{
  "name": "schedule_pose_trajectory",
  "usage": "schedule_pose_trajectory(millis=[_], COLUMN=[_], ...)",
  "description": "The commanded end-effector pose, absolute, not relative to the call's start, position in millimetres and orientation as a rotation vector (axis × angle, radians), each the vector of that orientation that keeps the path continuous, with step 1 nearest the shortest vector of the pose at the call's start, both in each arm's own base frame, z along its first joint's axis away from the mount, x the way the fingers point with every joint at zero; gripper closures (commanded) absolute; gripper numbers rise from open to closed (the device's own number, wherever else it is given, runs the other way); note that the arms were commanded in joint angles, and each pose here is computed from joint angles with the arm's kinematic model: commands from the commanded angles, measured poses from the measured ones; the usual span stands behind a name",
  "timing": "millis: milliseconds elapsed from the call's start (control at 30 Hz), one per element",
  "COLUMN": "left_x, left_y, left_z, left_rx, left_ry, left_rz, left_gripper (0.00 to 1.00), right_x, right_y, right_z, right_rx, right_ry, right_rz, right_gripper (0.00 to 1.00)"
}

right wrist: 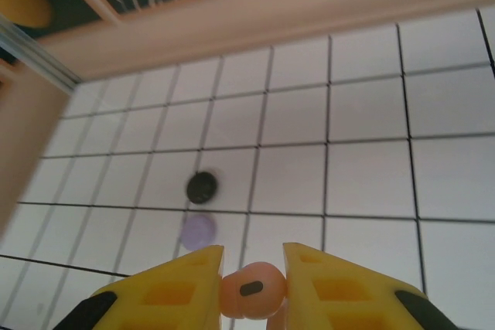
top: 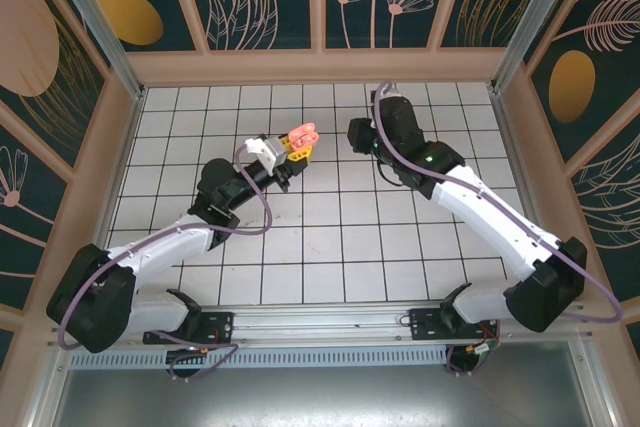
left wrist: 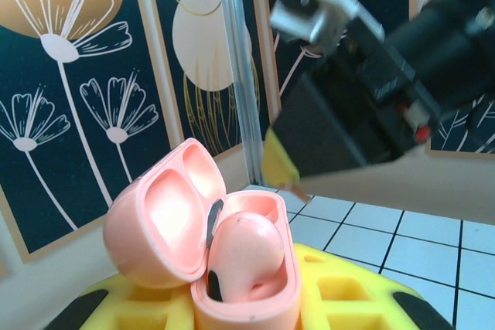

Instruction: Insert wireless bluetooth earbuds into charging case

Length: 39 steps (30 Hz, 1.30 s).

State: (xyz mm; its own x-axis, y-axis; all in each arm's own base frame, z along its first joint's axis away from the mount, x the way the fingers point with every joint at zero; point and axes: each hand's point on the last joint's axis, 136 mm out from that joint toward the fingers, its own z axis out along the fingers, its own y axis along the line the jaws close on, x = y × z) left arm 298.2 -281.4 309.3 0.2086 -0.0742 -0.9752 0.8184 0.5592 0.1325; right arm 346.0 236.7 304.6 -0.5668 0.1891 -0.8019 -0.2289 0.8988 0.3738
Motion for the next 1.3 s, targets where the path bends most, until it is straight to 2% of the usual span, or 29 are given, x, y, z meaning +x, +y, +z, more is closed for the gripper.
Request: schedule_pose_trajectory(millis=[0, 167, 367, 767, 1267], left_x=[295, 297, 299, 299, 297], left_y=[-290, -298, -306, -312, -314], left_z=[322, 321, 323, 337, 345], left_rx=[0.820, 0.863, 0.880, 0.858, 0.854], left_ry=[1.148, 1.138, 1.128, 1.098, 1.081], left_rz=[-0.720, -0.731, -0.757, -0.800, -0.810], left_gripper=[1.00, 1.00, 1.00, 1.00, 1.00], right_x=[339, 321, 300, 284, 293], right_y=[243, 250, 265, 288, 295], right_z=[372, 417, 436, 422, 396], right_rx=[-0.063, -0.116, -0.233, -0.324, -0.317], right_ry=[1.912, 1.777, 1.671, 1.627, 1.667], right_rz=[0.626, 0.708, 0.789, 0.853, 0.846], right_gripper=[0.75, 0.75, 0.74, 0.74, 0.74])
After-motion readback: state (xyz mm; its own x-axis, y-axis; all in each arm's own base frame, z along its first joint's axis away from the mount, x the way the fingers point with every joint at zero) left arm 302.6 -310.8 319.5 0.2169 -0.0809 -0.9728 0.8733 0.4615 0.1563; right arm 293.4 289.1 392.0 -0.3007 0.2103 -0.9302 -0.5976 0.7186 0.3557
